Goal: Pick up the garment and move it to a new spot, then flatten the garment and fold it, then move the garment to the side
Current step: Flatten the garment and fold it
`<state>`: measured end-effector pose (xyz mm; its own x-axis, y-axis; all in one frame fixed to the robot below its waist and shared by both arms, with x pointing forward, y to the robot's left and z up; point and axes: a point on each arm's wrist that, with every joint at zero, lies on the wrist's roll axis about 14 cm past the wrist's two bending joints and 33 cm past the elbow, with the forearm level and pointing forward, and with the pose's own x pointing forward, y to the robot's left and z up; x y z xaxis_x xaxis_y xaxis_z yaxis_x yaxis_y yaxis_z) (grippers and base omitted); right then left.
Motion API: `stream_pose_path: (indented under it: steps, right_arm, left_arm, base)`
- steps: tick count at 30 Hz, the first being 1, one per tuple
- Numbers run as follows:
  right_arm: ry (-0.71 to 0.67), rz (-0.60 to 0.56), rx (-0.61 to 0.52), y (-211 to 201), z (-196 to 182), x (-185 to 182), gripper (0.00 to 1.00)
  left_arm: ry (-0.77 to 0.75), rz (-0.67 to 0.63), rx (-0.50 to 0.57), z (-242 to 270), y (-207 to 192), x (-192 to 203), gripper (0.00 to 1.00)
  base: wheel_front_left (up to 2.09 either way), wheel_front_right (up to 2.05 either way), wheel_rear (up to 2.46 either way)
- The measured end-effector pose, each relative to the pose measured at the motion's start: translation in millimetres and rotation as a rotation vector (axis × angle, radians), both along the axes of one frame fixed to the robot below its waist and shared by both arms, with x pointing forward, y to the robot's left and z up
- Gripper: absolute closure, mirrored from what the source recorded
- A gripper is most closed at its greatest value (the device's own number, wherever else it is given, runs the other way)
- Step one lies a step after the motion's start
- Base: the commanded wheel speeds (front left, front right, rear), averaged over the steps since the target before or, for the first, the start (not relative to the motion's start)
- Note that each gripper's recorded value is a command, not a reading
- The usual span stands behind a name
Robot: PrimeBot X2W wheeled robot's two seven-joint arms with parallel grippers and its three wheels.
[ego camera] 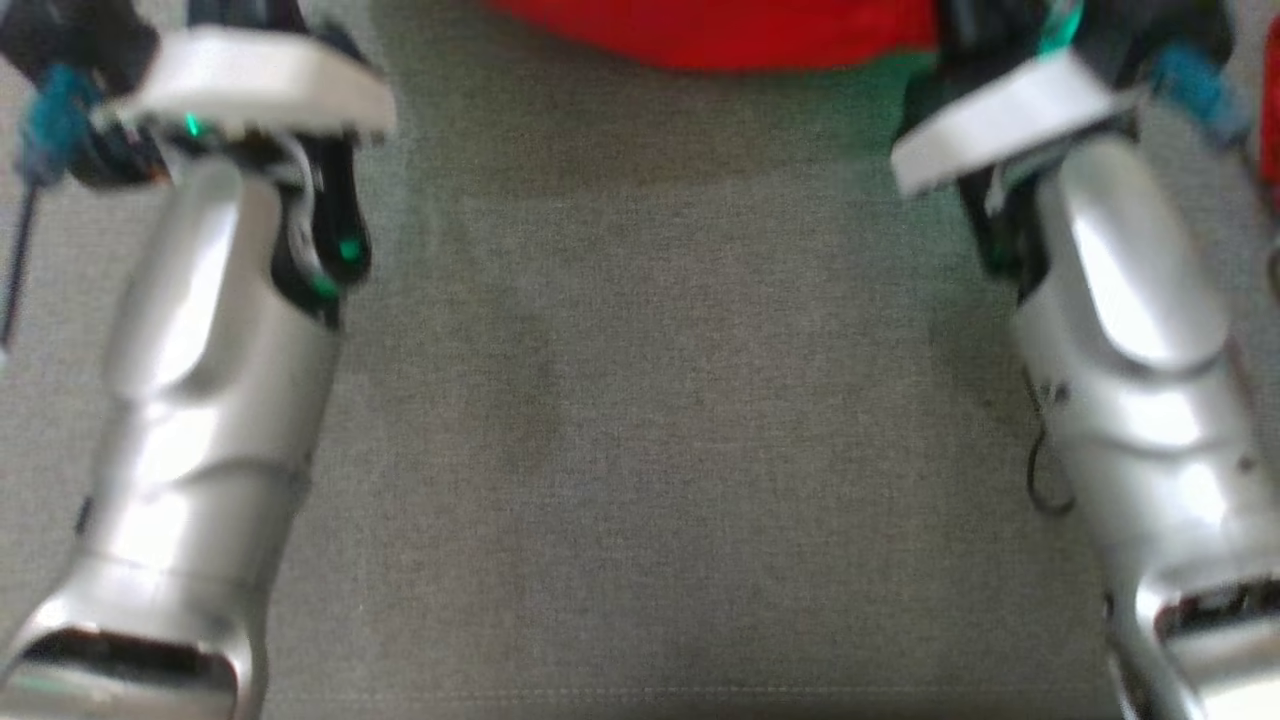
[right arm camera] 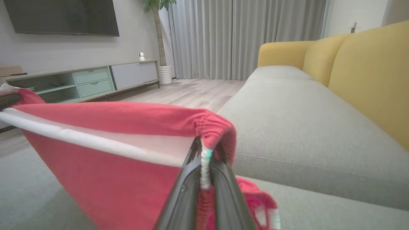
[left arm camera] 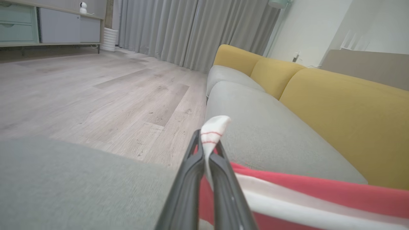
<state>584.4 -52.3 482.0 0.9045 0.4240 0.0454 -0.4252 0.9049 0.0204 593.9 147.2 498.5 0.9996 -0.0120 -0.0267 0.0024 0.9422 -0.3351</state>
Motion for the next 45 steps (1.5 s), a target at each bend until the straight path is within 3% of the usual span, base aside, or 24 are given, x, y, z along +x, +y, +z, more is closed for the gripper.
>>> stream_pose_path:
  steps: [5, 13, 32, 38, 45]
  right_arm:
    - [0.023, 0.001, 0.016, -1, -9, -23, 1.00]
    - [-0.007, -0.009, 0.077, -4, 12, -68, 1.00]
    - [0.092, -0.034, 0.150, -11, 9, -250, 1.00]
    - [0.130, -0.051, 0.163, -15, 3, -254, 1.00]
    - [0.145, -0.070, 0.158, -20, -6, -218, 1.00]
  left_arm:
    - [0.021, -0.013, -0.006, -14, -4, -20, 1.00]
    - [0.008, -0.024, -0.031, -8, -11, -71, 1.00]
    - [0.065, 0.083, -0.123, 0, 2, -250, 1.00]
    - [0.109, 0.061, -0.089, -8, 0, -248, 1.00]
    - [0.128, 0.018, -0.072, -12, -16, -194, 1.00]
  base:
    - [0.00, 0.00, 0.00]
    - [0.00, 0.00, 0.00]
    - [0.00, 0.00, 0.00]
    - [0.00, 0.00, 0.00]
    - [0.00, 0.00, 0.00]
